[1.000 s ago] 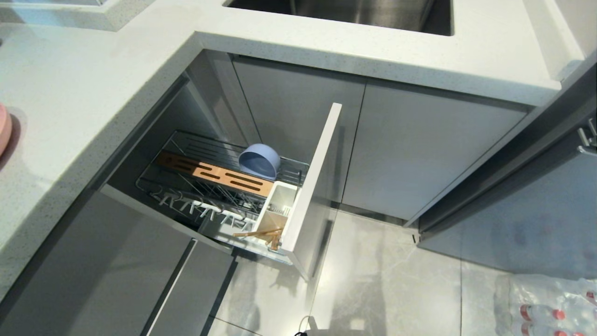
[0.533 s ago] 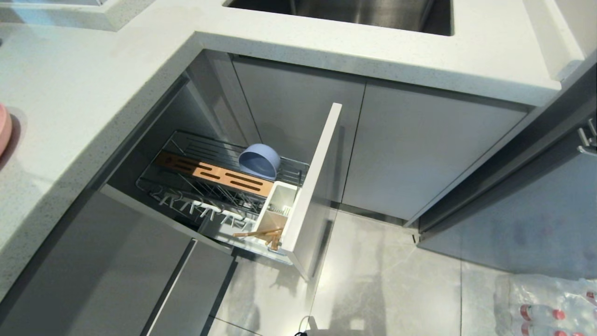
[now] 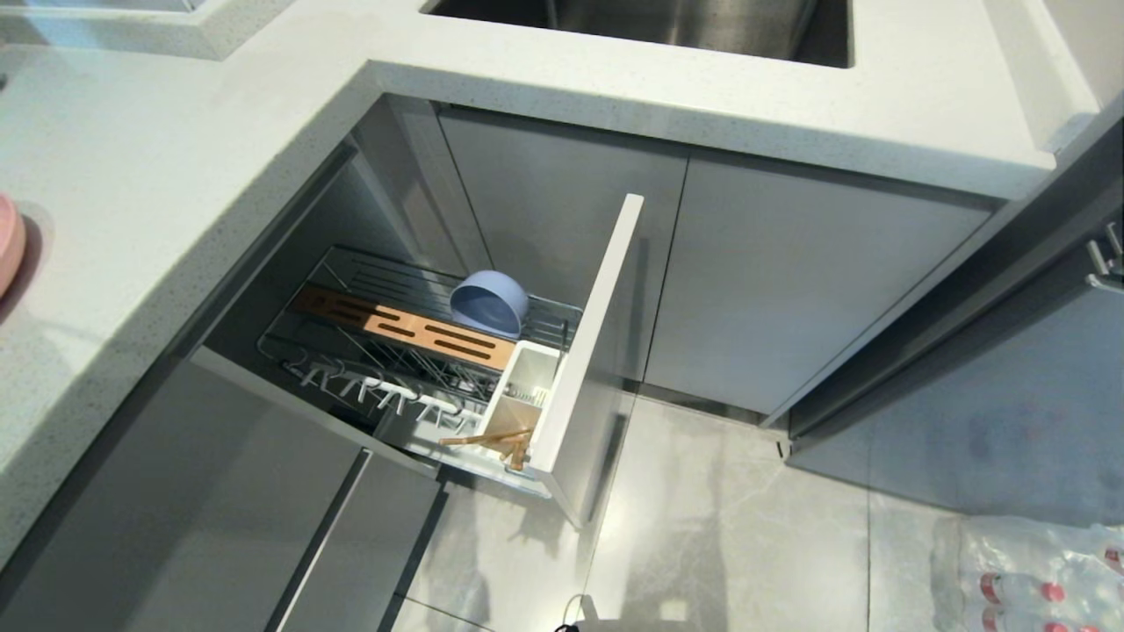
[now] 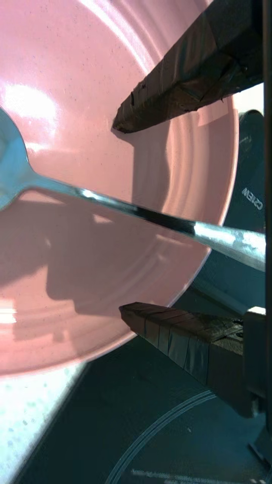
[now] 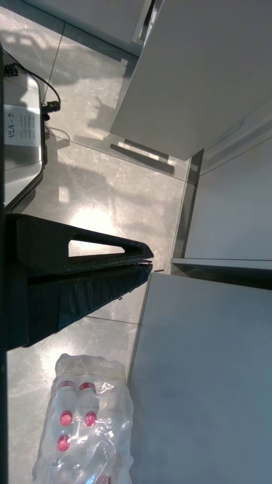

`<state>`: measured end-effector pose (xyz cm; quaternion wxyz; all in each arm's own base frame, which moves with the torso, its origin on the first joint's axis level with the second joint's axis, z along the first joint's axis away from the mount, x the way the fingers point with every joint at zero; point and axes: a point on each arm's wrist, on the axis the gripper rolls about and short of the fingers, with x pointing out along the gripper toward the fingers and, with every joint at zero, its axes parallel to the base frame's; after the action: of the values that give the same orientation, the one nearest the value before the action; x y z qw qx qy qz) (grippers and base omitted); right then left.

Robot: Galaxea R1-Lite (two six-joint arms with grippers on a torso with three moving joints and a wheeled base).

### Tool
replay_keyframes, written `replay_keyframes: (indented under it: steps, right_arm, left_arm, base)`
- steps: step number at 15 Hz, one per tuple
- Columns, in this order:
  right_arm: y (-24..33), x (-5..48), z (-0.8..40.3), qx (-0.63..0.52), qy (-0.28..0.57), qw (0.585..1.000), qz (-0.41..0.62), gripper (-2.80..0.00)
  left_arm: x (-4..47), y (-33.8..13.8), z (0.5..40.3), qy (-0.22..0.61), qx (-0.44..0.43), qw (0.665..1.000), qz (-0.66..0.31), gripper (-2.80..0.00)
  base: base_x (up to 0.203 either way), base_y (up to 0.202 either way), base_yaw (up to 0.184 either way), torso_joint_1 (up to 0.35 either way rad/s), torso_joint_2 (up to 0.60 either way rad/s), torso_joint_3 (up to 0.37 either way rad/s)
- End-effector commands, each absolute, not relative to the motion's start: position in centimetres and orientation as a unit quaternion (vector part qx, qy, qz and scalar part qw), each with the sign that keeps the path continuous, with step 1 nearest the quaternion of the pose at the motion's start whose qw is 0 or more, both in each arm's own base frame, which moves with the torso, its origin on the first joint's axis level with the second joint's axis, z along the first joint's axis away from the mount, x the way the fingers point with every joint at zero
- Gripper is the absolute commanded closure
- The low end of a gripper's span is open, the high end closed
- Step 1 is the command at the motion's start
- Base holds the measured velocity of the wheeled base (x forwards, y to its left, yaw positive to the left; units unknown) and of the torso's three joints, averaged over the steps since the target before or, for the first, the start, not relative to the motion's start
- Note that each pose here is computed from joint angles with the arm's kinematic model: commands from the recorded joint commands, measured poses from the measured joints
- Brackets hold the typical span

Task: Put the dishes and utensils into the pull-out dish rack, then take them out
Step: Pick up the spoon and place it in the cupboard

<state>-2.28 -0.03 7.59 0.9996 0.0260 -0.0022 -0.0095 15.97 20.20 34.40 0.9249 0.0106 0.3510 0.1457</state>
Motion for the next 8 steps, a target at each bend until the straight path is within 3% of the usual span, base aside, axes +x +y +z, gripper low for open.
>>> replay_keyframes:
  steps: [1,8]
  right_arm:
    - [-0.03,-2.27,7.6,0.026,-0.002,1.0,-0.01,0.0]
    - [-0.03,-2.28,7.6,0.026,-0.003,1.0,-0.009,0.0]
  left_arm:
    - [16.27,20.44,34.0,0.358,0.005,0.923,0.139,-2.8]
    - [16.68,20.64,33.72,0.359,0.004,0.924,0.133,-2.8]
  base:
    - [0.0,0.0,0.0,0.0,0.0,0.0]
    - [0.0,0.0,0.0,0.0,0.0,0.0]
